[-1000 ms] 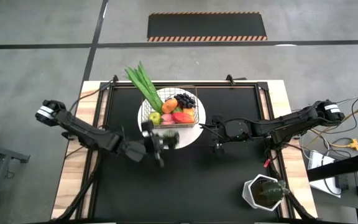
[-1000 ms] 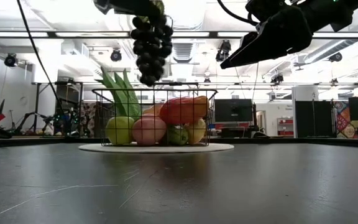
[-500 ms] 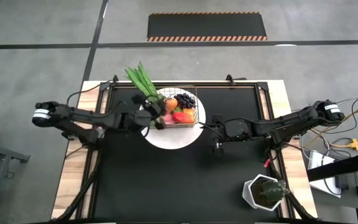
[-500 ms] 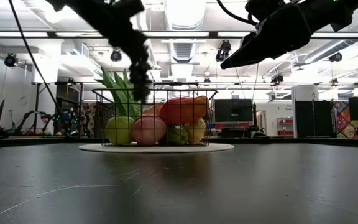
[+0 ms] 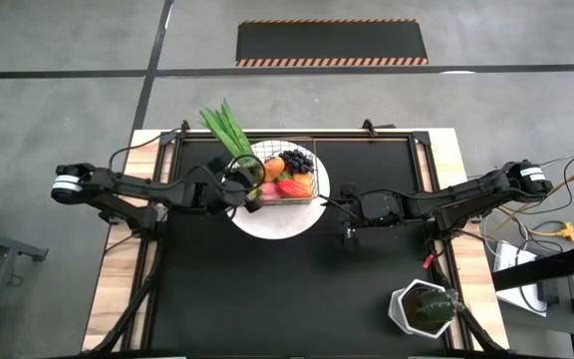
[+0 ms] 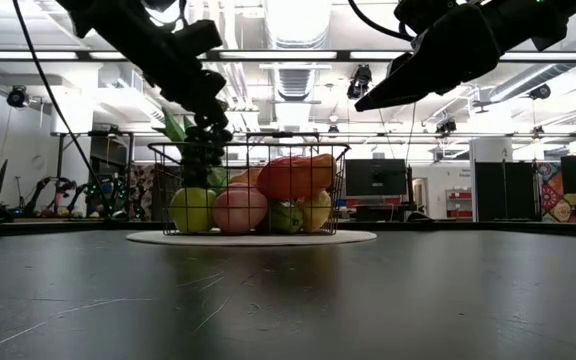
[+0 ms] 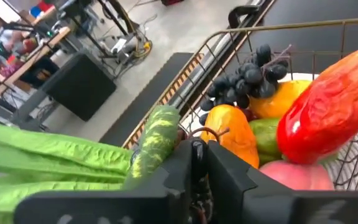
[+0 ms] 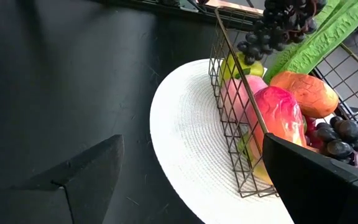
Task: Build produce basket
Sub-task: Put the black grapes into the gold wire basket, then return to Home Position
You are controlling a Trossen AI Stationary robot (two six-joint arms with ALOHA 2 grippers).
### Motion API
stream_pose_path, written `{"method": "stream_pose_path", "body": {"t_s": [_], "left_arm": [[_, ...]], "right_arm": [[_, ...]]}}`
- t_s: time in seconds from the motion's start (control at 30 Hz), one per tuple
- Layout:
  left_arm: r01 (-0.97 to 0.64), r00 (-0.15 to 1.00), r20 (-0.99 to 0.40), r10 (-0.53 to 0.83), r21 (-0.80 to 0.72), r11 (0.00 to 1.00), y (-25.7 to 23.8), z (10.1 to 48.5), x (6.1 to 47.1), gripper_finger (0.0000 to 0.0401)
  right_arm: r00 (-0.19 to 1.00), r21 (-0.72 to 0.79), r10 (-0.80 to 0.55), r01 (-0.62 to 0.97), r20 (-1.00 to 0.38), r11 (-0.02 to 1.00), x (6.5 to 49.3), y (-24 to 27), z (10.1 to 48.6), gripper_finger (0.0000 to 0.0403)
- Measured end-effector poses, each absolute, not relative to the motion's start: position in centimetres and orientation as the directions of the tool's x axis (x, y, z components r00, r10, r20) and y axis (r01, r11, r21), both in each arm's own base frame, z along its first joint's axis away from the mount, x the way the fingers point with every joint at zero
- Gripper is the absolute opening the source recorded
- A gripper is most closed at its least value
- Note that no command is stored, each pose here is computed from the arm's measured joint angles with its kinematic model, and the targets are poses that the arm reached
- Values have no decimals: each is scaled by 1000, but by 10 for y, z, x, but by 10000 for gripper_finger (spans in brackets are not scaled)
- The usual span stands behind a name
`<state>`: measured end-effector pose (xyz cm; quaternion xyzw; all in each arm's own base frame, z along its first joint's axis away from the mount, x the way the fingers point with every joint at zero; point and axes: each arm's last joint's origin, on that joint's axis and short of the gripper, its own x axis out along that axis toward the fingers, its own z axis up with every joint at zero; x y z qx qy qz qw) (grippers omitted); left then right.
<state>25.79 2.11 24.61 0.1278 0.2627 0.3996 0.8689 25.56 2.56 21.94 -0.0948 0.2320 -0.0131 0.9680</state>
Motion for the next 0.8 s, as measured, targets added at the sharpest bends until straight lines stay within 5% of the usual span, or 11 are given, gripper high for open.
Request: {"method": "stream_pose_path", "body": {"t_s": [0.2, 0.47, 0.8], "left_arm": [[-628, 534, -377, 757, 422, 653, 21, 244, 256, 84], [-493, 652, -466, 599, 340, 801, 15, 248, 257, 161], [-253, 800, -472, 371, 295, 921, -10, 276, 217, 182]], "right_arm": [[892, -189, -69, -18, -447, 982, 256, 26, 219, 365], [929, -285, -65, -45, -364, 958, 259, 26, 227, 365], [946, -376, -164, 49, -280, 925, 260, -2, 238, 365]]}}
